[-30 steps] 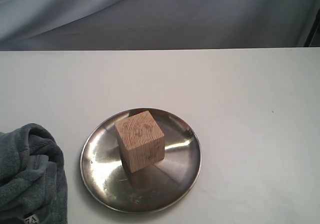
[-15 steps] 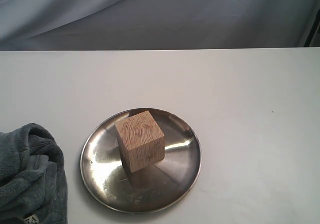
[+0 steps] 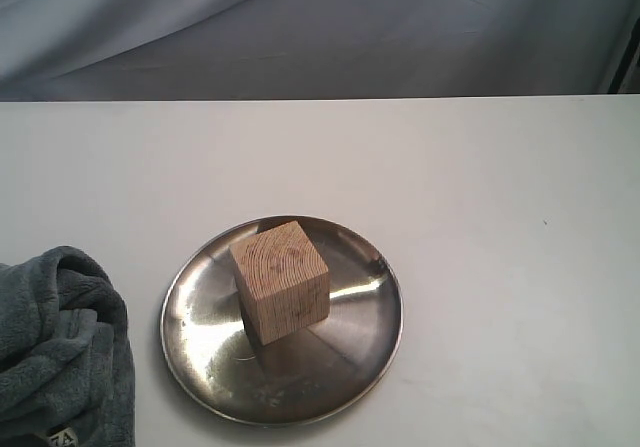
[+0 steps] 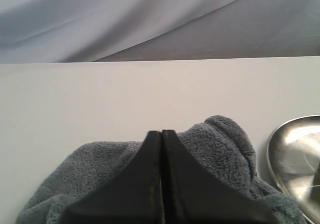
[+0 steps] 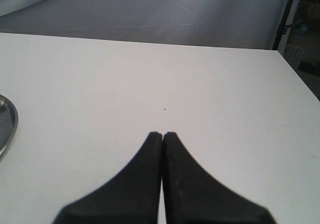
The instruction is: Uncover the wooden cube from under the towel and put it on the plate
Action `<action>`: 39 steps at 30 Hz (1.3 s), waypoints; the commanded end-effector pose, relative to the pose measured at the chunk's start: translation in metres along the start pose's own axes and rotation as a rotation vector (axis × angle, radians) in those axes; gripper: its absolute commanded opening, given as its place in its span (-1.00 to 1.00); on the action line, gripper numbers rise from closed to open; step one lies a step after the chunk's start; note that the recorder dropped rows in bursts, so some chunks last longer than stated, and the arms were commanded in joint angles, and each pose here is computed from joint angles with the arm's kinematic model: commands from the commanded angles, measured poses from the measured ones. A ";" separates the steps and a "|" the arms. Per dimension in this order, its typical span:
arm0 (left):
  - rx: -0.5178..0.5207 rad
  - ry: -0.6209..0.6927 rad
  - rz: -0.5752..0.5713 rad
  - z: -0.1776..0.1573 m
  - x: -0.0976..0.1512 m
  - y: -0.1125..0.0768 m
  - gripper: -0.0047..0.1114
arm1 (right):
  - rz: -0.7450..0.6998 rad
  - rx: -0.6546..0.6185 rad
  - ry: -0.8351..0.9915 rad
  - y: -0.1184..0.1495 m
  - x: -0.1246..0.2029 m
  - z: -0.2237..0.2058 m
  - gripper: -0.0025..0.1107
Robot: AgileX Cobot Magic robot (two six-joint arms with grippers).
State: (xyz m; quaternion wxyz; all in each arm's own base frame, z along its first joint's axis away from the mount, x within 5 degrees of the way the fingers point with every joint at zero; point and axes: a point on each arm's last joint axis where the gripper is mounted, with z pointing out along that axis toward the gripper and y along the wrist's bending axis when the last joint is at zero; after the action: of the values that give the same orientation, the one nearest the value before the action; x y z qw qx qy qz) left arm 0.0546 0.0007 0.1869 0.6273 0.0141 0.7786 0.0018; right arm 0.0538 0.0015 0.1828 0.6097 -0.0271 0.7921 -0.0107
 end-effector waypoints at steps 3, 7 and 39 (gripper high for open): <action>0.026 0.003 -0.028 0.000 0.001 -0.002 -0.92 | 0.007 -0.002 -0.004 0.000 0.001 0.000 -0.96; 0.029 0.004 -0.039 0.000 0.001 -0.002 -0.92 | 0.007 -0.002 -0.004 0.000 0.001 0.000 -0.96; 0.025 0.011 -0.018 0.000 0.002 -0.002 -0.92 | 0.007 -0.002 -0.004 0.000 0.001 0.000 -0.96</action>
State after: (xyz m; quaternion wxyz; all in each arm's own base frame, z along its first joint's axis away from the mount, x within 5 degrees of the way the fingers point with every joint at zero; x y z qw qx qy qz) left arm 0.0543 -0.0005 0.1857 0.6222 0.0117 0.7827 -0.0114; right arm 0.0538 0.0015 0.1828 0.6097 -0.0271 0.7921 -0.0107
